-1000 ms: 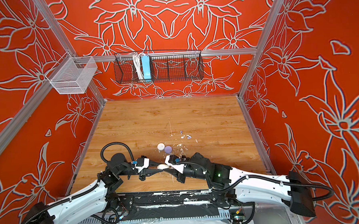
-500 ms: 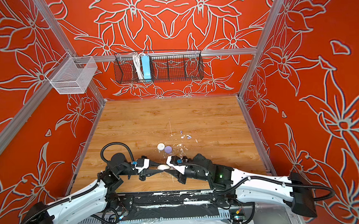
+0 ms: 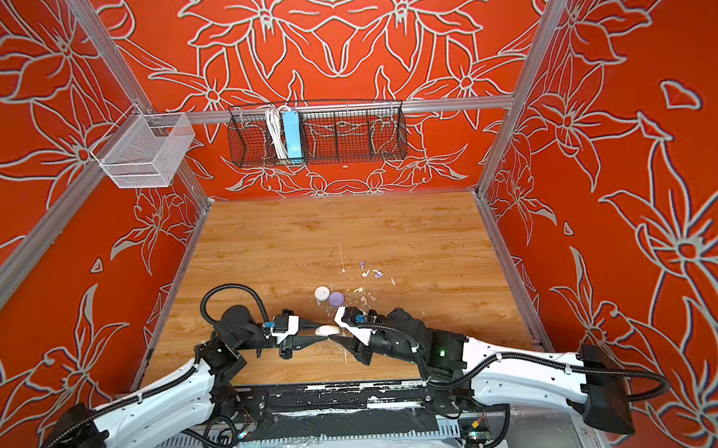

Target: Insert the wireless bluetooth earbuds into the charging case

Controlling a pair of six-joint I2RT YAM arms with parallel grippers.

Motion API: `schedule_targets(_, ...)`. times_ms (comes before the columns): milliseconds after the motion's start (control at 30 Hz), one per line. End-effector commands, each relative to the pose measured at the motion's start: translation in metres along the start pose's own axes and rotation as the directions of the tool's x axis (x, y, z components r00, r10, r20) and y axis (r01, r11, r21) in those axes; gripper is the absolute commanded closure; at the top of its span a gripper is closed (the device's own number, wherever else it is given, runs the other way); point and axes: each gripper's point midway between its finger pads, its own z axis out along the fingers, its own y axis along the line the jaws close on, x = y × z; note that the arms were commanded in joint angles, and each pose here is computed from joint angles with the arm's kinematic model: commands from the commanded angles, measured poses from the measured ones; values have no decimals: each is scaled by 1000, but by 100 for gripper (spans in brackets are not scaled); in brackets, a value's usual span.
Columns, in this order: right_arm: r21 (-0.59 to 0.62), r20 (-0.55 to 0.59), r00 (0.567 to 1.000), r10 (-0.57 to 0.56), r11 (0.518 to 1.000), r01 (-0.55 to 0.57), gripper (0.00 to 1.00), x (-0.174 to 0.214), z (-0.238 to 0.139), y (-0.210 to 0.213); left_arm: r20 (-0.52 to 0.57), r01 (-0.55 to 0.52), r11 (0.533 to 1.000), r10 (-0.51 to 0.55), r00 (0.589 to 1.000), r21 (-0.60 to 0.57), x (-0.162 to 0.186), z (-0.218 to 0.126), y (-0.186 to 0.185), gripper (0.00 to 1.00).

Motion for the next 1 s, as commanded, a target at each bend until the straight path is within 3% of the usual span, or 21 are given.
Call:
schedule_targets(0,165,21,999,24,986,-27,57,-4,-5,-32,57,-61,989,53,997,137,-18,2,-24,100)
schedule_targets(333,174,32,999,26,984,-31,64,-7,-5,-33,56,-59,988,52,997,140,-18,2,-24,100)
schedule_targets(967,287,14,1000,26,958,-28,67,-15,-7,-54,55,-61,987,54,997,150,-16,3,-25,100)
